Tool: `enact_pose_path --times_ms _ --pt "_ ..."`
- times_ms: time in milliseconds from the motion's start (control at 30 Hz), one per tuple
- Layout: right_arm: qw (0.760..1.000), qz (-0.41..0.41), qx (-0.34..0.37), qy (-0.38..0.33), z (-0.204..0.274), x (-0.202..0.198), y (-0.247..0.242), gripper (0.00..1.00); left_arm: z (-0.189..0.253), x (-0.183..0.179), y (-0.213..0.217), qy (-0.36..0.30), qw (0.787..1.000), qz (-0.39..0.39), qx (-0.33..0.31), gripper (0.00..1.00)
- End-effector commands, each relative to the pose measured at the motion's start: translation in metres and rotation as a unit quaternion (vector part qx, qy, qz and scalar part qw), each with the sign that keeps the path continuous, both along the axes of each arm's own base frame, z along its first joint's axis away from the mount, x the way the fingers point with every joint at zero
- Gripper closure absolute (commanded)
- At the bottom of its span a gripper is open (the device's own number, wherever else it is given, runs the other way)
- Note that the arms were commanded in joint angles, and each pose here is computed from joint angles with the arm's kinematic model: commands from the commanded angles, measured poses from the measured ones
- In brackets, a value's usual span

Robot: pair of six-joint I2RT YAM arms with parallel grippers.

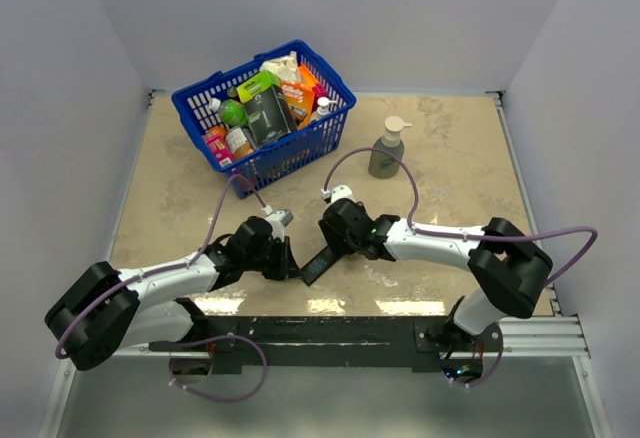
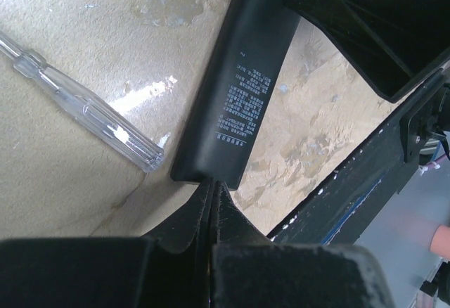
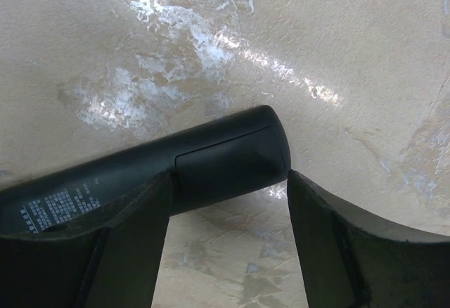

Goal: Unload the batteries from the remote control

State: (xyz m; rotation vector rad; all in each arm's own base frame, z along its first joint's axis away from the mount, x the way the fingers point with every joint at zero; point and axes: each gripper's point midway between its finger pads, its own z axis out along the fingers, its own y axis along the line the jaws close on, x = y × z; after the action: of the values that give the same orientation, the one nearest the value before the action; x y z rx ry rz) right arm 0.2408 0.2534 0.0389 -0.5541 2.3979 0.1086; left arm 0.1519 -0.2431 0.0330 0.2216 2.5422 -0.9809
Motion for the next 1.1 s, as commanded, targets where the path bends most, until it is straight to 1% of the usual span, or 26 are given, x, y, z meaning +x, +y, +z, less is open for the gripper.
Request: enact_pose_path --times_ms 0,133,300,600,800,1067 --pt "1.000 0.010 0.012 0.004 0.010 -0.003 0.006 0.32 0.004 0.006 -0.003 -0.019 1.000 -0.003 -0.002 1.00" --pt "1.000 0.015 0.015 0.007 0.012 -0.003 0.009 0.32 0.004 0.005 -0.003 -0.018 1.000 -0.003 -0.002 1.00" --pt "1.000 0.002 -0.006 -0.007 0.009 0.002 0.000 0.33 0.005 0.006 -0.003 -0.019 1.000 -0.002 -0.004 1.00" --pt "0.999 -0.014 -0.029 -0.006 0.001 0.006 -0.005 0.35 0.004 0.006 -0.002 -0.018 1.000 0.000 -0.002 1.00" --pt "0.997 -0.048 -0.057 -0.033 0.013 0.011 -0.020 0.37 0.003 0.006 -0.001 -0.017 1.000 0.002 0.002 1.00" --pt "0.994 -0.067 -0.062 -0.057 0.027 0.016 -0.025 0.37 0.003 0.007 0.001 -0.019 1.000 0.008 0.005 1.00"
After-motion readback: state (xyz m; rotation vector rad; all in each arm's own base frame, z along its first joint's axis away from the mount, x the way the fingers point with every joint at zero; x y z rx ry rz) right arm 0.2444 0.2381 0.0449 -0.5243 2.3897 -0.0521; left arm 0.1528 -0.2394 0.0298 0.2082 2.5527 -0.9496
